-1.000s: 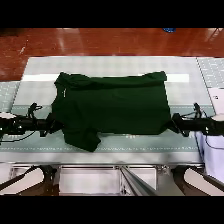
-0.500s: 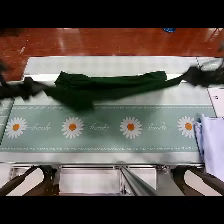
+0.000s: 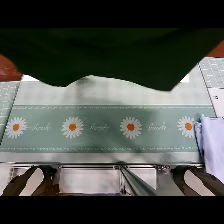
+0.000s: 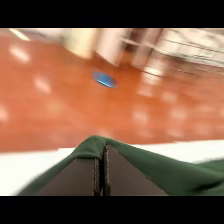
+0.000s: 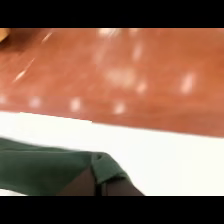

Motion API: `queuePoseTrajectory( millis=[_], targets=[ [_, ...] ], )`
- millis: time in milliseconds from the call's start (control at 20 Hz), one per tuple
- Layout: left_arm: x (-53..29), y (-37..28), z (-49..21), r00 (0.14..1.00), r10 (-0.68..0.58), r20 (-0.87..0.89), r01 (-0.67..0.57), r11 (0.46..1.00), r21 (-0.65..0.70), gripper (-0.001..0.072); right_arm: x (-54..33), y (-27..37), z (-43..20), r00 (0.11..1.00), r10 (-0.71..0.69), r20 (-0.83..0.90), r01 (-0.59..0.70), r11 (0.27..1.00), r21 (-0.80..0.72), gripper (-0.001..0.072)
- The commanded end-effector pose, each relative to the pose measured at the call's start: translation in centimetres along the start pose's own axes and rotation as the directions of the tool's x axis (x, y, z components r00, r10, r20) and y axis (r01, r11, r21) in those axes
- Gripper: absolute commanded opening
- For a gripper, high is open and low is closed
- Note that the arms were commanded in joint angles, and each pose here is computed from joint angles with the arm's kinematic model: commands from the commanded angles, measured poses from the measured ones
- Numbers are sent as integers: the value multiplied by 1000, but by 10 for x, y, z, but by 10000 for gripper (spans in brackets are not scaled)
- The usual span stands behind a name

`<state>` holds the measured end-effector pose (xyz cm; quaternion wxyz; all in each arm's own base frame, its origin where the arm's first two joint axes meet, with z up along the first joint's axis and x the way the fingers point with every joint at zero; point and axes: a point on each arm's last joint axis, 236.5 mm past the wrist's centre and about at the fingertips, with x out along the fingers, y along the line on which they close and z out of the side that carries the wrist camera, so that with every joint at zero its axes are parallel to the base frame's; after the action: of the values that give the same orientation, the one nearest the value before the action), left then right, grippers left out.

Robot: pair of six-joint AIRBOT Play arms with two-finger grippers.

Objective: Fold the shirts.

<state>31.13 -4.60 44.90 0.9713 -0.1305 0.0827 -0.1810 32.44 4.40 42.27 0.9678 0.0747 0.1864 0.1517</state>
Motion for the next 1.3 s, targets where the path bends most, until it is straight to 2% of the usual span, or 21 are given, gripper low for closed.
queuePoseTrajectory(
  millis=[0, 100, 200, 500, 650, 800, 1050, 1250],
  targets=[
    [-72, -5, 22, 960, 254, 115, -270, 948, 166, 19, -68, 7, 1, 987, -151, 59, 155, 985, -72, 23],
    [-107, -1, 27, 915, 363, 174, -393, 899, 191, 19, -96, 10, -7, 975, -208, 73, 214, 973, -86, 23],
    [-129, -8, 27, 910, 364, 199, -406, 881, 244, 19, -121, 11, -18, 962, -263, 74, 268, 961, -74, 23],
    [-149, 12, 7, 895, 428, 124, -446, 863, 238, 19, -135, 14, -51, 957, -290, -24, 289, 956, -39, 23],
    [-100, 30, -14, 896, 444, 0, -430, 867, 251, 19, -103, -5, -69, 952, -276, -135, 279, 960, 2, 23],
    [-33, 66, -62, 854, 482, -198, -423, 863, 276, 19, -45, -28, -100, 941, -205, -270, 230, 971, 63, 23],
    [78, 134, -179, 681, 506, -529, -397, 863, 313, 19, 78, -70, -184, 881, -8, -473, 132, 964, 231, 23],
    [162, 180, -255, 598, 497, -629, -405, 865, 297, 19, 167, -117, -231, 844, 55, -534, 151, 930, 335, 23]
  ],
)
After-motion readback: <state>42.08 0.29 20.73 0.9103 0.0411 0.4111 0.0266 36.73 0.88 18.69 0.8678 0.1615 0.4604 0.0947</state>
